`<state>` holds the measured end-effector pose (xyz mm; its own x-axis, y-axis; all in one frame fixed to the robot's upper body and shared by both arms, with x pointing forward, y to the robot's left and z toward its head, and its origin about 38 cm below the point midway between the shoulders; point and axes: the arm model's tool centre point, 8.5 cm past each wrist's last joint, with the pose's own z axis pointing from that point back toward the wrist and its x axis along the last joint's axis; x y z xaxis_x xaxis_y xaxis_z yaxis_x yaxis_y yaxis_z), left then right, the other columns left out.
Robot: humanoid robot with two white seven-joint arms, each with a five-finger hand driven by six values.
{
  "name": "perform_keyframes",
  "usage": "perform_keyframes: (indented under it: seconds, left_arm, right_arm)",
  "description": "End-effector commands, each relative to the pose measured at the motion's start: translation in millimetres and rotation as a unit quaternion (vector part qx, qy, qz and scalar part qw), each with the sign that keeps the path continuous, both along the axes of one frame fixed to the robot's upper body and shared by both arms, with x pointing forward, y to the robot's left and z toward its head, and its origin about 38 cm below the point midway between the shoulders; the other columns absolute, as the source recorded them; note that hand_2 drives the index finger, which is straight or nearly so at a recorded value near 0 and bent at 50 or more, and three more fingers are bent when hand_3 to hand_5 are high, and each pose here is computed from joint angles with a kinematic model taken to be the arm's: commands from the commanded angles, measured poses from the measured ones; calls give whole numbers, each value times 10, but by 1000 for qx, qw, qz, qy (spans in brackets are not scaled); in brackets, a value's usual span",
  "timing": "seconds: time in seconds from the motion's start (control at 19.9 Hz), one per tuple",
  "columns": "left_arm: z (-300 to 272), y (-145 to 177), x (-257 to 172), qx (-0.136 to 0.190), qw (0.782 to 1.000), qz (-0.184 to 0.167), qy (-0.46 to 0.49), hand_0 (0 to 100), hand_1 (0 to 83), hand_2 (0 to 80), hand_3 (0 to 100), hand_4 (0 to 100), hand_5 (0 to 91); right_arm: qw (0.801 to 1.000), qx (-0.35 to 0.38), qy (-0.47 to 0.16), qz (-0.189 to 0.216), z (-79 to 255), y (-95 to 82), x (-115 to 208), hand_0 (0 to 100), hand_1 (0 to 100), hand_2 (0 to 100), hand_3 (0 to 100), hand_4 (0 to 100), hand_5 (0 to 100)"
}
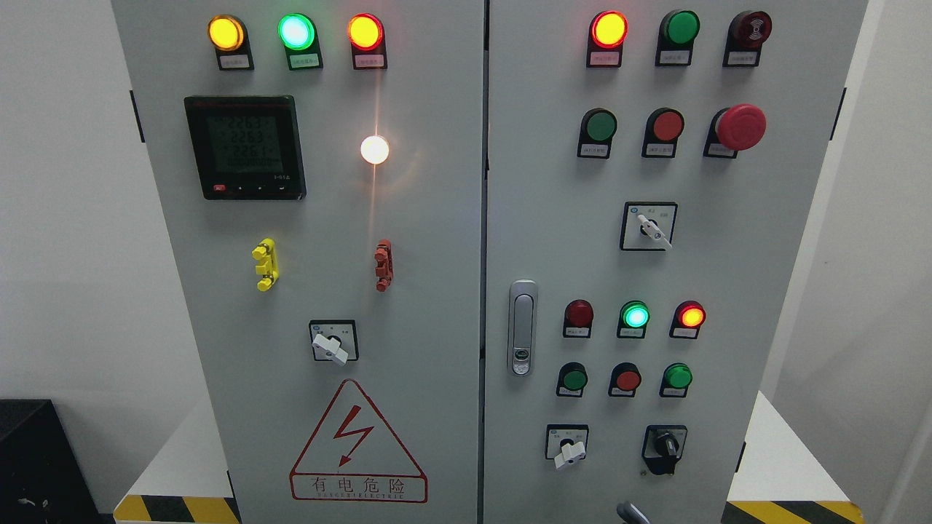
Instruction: Press green start button
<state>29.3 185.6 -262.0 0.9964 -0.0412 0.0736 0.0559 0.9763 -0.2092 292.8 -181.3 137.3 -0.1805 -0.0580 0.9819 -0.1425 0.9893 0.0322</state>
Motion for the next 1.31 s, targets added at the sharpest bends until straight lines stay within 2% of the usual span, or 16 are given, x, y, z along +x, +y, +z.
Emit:
perform_keyframes:
  seconds: [0.0, 0.6, 0.65, 0.7, 0.75, 0.81, 1.01, 1.11, 1.16, 1.26]
  left_arm:
    - [1, -20, 95, -1, 1000, 0, -14, 120, 556, 0, 0, 0, 0]
    - [1, -10, 95, 0, 1000, 0, -14, 120, 556, 0, 0, 0, 0]
    - [0, -8, 95, 1, 1000, 0, -14, 120, 556, 0, 0, 0, 0]
    - [0, -8, 95, 1, 1000, 0, -14, 120, 556, 0, 0, 0, 0]
    - [1, -10, 95, 0, 1000, 0, -14, 120, 556, 0, 0, 0, 0]
    - [1, -20, 95, -1, 1000, 0, -14, 120, 556, 0, 0, 0, 0]
    - [1, -10, 95, 0, 1000, 0, -14, 120, 556, 0, 0, 0, 0]
    - [1, -10, 95, 0, 1000, 0, -14, 120, 556, 0, 0, 0, 0]
    - [1, -10, 95, 0, 1000, 0, -14, 120, 556, 0, 0, 0, 0]
    - [0, -9, 95, 1, 1000, 0, -14, 120, 556, 0, 0, 0, 0]
  right_arm:
    - [1000, -5, -4, 0, 23, 3, 1, 0, 74, 0, 0, 0, 0]
    - [1000, -8, -8, 2, 35, 23, 2, 0, 76, 0, 0, 0, 0]
    - [1000, -9, -13, 1, 48, 21, 4, 0, 177, 0, 87, 0, 0]
    - [1000, -12, -23, -2, 70, 15, 4, 0, 185, 0, 98, 0, 0]
    - [999, -14, -35, -3, 95, 14, -2, 0, 273, 0, 229, 151, 0]
    - [999, -23, -46, -6, 118, 11, -7, 0, 299, 0, 309, 274, 50]
    - [990, -103, -87, -30, 227, 16, -3, 0, 310, 0, 496, 469, 399]
    - [984, -139, -102, -50, 268, 15, 8, 0, 308, 0, 572, 558, 513]
    - [980, -159, -108, -59, 288, 21, 21, 0, 310, 0, 617, 621, 607]
    - [970, -199, -120, -73, 345, 28, 42, 0, 313, 0, 668, 680, 720]
